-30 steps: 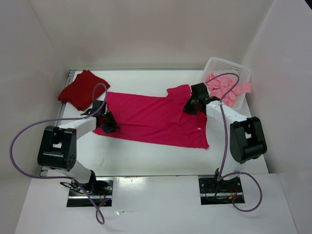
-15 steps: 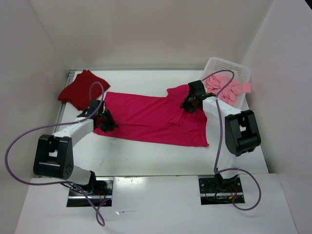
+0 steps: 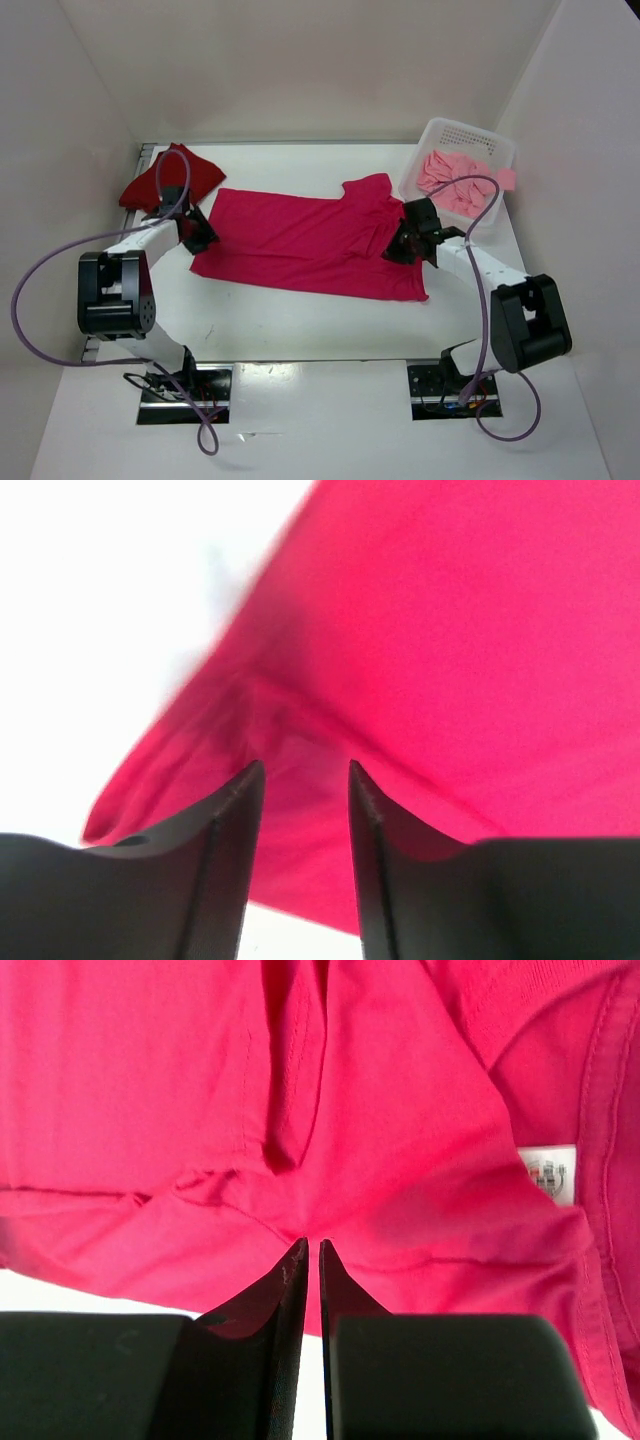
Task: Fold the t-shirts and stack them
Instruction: Fold the flattened tshirt in 1/3 of the way, then grap the side of the flattened tshirt furthest away from the robot with both arms
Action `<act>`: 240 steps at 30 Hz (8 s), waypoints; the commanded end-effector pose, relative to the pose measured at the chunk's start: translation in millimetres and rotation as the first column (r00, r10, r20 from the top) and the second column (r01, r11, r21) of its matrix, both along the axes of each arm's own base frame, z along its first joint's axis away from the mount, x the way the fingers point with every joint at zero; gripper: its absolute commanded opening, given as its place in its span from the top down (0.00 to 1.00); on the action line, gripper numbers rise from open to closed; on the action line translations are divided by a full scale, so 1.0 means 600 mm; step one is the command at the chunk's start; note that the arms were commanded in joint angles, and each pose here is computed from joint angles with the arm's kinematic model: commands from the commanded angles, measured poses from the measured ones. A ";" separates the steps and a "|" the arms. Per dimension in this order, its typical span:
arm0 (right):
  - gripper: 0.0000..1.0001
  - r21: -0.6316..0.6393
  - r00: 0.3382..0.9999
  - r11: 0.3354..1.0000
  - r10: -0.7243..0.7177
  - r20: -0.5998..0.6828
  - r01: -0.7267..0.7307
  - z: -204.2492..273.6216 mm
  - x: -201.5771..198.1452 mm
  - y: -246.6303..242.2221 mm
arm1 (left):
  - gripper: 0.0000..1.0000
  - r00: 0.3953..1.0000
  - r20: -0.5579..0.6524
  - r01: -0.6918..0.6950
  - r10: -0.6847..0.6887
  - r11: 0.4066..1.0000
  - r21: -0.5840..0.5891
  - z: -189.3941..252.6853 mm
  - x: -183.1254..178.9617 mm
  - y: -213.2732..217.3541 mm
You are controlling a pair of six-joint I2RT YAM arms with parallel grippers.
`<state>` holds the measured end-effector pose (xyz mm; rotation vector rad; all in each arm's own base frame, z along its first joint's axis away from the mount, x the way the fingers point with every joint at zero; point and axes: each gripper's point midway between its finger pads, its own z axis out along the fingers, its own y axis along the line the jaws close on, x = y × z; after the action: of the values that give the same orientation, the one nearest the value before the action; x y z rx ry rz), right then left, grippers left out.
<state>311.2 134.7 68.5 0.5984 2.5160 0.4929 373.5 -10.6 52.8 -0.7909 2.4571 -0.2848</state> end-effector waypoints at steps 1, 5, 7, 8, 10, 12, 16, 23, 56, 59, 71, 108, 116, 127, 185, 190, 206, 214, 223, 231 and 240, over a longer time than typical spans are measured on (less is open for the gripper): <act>0.87 0.031 0.998 0.999 0.015 0.058 -0.017 0.029 -0.004 0.009 | 0.55 0.999 -0.045 -0.017 0.017 1.000 0.004 -0.013 -0.039 0.011; 0.87 0.044 0.998 0.999 0.013 0.055 -0.015 0.029 -0.009 0.011 | 0.58 0.991 -0.014 -0.133 0.132 0.988 -0.080 -0.024 -0.068 0.023; 0.87 0.044 0.998 0.999 0.013 0.055 -0.016 0.029 -0.009 0.011 | 0.58 0.988 0.022 -0.153 0.156 0.984 -0.096 -0.011 -0.056 0.023; 0.87 0.044 0.998 0.999 0.013 0.055 -0.016 0.029 -0.009 0.011 | 0.58 0.987 0.043 -0.151 0.156 0.984 -0.096 -0.003 -0.047 0.024; 0.87 0.052 0.998 0.998 0.020 0.053 -0.022 0.030 -0.010 0.014 | 0.58 0.989 0.011 -0.147 0.149 0.985 -0.091 -0.013 -0.040 0.026; 0.85 0.046 0.998 0.998 0.027 0.055 -0.029 0.030 -0.010 0.013 | 0.60 0.990 -0.013 -0.142 0.141 0.986 -0.086 -0.022 -0.033 0.027; 0.81 0.041 0.998 0.999 0.020 0.067 -0.023 0.037 -0.011 0.010 | 0.60 0.990 -0.002 -0.139 0.140 0.987 -0.085 -0.029 -0.029 0.028; 0.79 0.041 0.998 0.999 0.020 0.067 -0.023 0.037 -0.011 0.010 | 0.65 0.989 0.009 -0.147 0.149 0.983 -0.106 -0.036 0.000 0.027; 0.58 0.043 0.996 0.996 0.084 0.001 -0.084 -0.044 0.093 0.092 | 0.23 0.953 0.178 -0.213 0.245 0.960 -0.184 0.068 0.041 0.054; 0.63 0.033 0.997 0.996 0.078 -0.007 -0.078 -0.052 0.097 0.090 | 0.23 0.961 0.152 -0.204 0.230 0.964 -0.170 0.050 0.004 0.048; 0.97 0.017 0.994 0.996 0.083 0.071 -0.085 0.000 0.168 0.114 | 0.29 0.981 0.011 -0.192 0.193 0.977 -0.093 -0.029 -0.048 0.053; 0.95 -0.081 0.982 0.984 0.166 0.090 -0.159 -0.030 0.195 0.129 | 0.38 0.931 -0.138 -0.355 0.339 0.927 -0.119 -0.068 -0.131 0.133; 0.92 -0.036 0.972 0.977 0.215 0.098 -0.212 -0.027 0.222 0.175 | 0.38 0.964 -0.008 -0.265 0.265 0.959 -0.100 0.004 -0.109 0.122; 0.66 -0.023 0.953 0.986 0.163 0.256 -0.163 0.122 0.145 0.126 | 0.75 0.993 0.101 0.062 -0.053 0.994 -0.093 0.065 -0.003 -0.026; 0.99 -0.135 0.955 0.985 0.137 0.264 -0.104 0.146 0.209 -0.010 | 0.95 0.961 0.237 -0.128 0.139 0.990 -0.060 0.123 0.086 0.103; 0.98 -0.193 0.962 0.981 0.069 0.264 -0.018 0.142 0.317 -0.051 | 0.52 0.969 0.217 -0.115 0.116 0.993 -0.021 0.105 0.100 0.108; 0.94 -0.373 0.973 0.909 -0.121 0.195 0.187 0.101 0.298 -0.190 | 0.24 0.978 0.172 -0.134 0.117 0.986 0.095 0.074 0.113 0.139; 0.81 -0.236 0.959 0.972 0.055 0.277 0.013 0.181 0.270 -0.097 | 0.39 0.981 0.169 -0.123 0.098 0.981 0.147 0.066 0.134 0.137; 0.81 -0.135 0.951 0.978 0.189 0.243 -0.160 0.124 0.235 -0.017 | 0.59 0.996 0.078 -0.059 0.038 0.954 0.294 0.019 0.117 0.121; 0.66 -0.122 0.957 0.967 0.241 0.162 -0.223 0.037 0.244 0.023 | 0.54 0.999 -0.031 -0.028 0.040 0.946 0.322 -0.047 0.083 0.127; 0.53 -0.106 0.968 0.978 0.194 0.161 -0.178 -0.003 0.318 0.044 | 0.54 0.998 -0.050 -0.013 0.029 0.952 0.306 -0.067 0.087 0.122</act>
<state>464.7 148.2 37.5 0.2886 2.5580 0.4453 424.2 59.9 21.2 -0.7235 2.4399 0.1094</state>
